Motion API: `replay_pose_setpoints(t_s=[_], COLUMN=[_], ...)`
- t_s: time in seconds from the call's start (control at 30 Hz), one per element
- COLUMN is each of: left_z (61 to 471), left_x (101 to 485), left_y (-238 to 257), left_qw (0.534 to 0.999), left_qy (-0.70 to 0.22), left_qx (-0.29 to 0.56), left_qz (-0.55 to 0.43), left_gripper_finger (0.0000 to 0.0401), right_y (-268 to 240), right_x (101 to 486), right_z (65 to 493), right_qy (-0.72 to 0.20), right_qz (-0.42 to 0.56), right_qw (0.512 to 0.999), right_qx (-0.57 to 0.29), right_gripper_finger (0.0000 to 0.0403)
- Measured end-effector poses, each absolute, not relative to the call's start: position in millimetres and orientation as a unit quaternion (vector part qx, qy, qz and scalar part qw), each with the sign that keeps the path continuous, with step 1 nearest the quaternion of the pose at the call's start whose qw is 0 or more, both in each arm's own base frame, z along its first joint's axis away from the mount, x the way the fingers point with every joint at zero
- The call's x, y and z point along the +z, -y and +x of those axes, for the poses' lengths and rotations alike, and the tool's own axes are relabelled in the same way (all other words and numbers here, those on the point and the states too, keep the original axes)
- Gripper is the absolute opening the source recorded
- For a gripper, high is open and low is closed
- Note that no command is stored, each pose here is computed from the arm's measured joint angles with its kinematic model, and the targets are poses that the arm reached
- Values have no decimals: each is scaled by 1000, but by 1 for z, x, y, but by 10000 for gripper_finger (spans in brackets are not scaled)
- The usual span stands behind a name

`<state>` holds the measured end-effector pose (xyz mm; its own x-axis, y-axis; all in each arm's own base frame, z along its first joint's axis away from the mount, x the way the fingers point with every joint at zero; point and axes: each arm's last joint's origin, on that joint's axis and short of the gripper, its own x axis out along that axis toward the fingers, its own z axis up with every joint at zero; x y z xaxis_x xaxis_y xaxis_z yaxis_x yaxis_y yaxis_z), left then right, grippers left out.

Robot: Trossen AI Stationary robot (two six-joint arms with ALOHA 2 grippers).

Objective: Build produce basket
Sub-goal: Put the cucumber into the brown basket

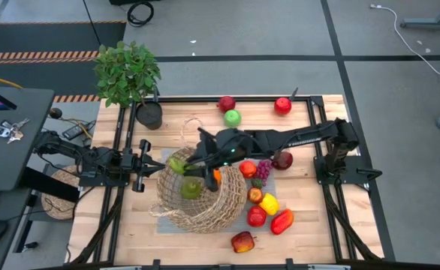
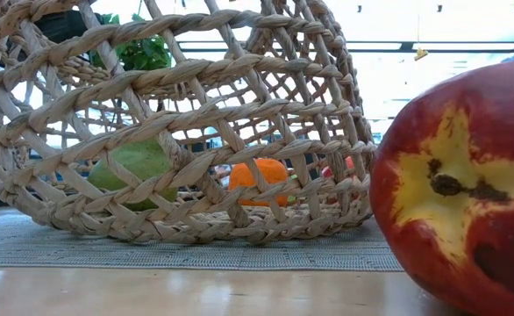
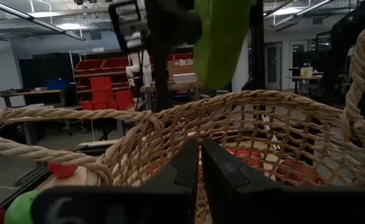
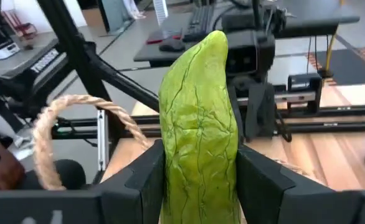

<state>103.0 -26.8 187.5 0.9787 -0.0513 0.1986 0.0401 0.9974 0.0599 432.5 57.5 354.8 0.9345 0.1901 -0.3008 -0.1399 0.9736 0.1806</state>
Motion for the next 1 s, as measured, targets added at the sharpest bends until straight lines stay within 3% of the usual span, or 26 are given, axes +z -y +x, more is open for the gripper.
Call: replay_pose_setpoints(t_s=[0.43,1.0], left_z=[103,103], left_x=[188,188], left_y=[27,27], left_qw=[994,994], left_qy=[101,101], left_qx=[-23,-23], left_qz=[28,28], left_gripper_finger=[36,36], right_y=[-62,-73], right_x=[335,325], right_z=[429,430], right_qy=[-246,-269], right_qz=[83,72], right_qw=[964,960], right_qx=[62,33], right_gripper_finger=[172,172])
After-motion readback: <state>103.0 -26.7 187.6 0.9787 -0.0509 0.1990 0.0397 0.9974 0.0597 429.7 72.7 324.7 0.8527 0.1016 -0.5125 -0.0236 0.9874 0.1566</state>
